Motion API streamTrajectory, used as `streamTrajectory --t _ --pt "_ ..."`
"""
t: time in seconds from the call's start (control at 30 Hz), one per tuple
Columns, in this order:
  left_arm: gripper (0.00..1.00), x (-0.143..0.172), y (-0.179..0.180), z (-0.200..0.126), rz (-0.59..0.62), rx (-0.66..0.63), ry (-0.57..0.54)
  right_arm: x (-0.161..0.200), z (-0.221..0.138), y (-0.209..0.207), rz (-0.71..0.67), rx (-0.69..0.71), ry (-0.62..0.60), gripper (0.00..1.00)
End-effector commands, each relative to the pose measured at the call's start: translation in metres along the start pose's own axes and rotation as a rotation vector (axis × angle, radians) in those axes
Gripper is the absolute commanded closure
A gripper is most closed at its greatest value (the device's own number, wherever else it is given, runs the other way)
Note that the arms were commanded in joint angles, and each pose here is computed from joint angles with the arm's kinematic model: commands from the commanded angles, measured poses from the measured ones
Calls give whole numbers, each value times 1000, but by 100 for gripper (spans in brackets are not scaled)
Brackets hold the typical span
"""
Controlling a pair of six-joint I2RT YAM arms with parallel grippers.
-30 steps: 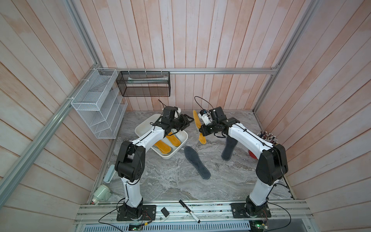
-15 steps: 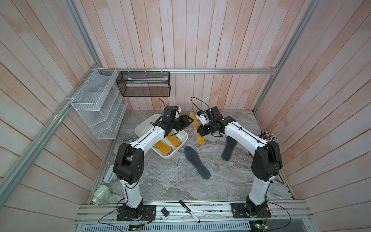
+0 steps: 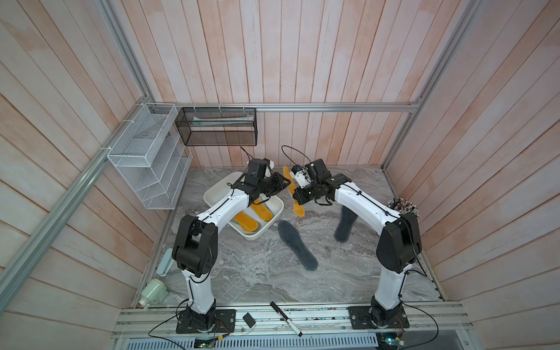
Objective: Put the insoles into the storage box
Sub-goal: Place the insole in the storage box.
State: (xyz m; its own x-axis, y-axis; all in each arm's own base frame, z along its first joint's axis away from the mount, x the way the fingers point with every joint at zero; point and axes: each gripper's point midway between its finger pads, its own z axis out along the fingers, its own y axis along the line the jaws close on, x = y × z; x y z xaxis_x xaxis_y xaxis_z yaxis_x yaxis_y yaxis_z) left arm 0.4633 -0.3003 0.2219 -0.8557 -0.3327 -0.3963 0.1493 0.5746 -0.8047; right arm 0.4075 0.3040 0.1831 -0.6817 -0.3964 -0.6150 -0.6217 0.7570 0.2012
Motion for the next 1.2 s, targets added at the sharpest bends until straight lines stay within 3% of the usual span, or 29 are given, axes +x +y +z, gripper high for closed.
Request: streamTrajectory --t 0.0,0.17,0.57,0.63,0.83,1.03,1.17 --pt "77 2 7 4 18 -20 2 -3 1 1 -17 10 11 100" --pt "79 4 12 6 5 -31 13 -6 0 2 -24 12 1 100" --pt "100 4 14 3 -1 -18 -9 -9 -4 3 -38 11 -15 100" --pt "100 5 17 1 -17 -8 -14 -10 -5 3 -39 10 -19 96" --pt "100 -4 30 -18 -77 -8 -84 -15 -10 2 -41 21 -37 73" --pt "100 -20 57 -57 -189 24 -201 -18 -19 0 -38 29 -65 68" --pt "100 -32 67 -79 -184 27 -238 -18 -23 -4 -13 24 -82 68"
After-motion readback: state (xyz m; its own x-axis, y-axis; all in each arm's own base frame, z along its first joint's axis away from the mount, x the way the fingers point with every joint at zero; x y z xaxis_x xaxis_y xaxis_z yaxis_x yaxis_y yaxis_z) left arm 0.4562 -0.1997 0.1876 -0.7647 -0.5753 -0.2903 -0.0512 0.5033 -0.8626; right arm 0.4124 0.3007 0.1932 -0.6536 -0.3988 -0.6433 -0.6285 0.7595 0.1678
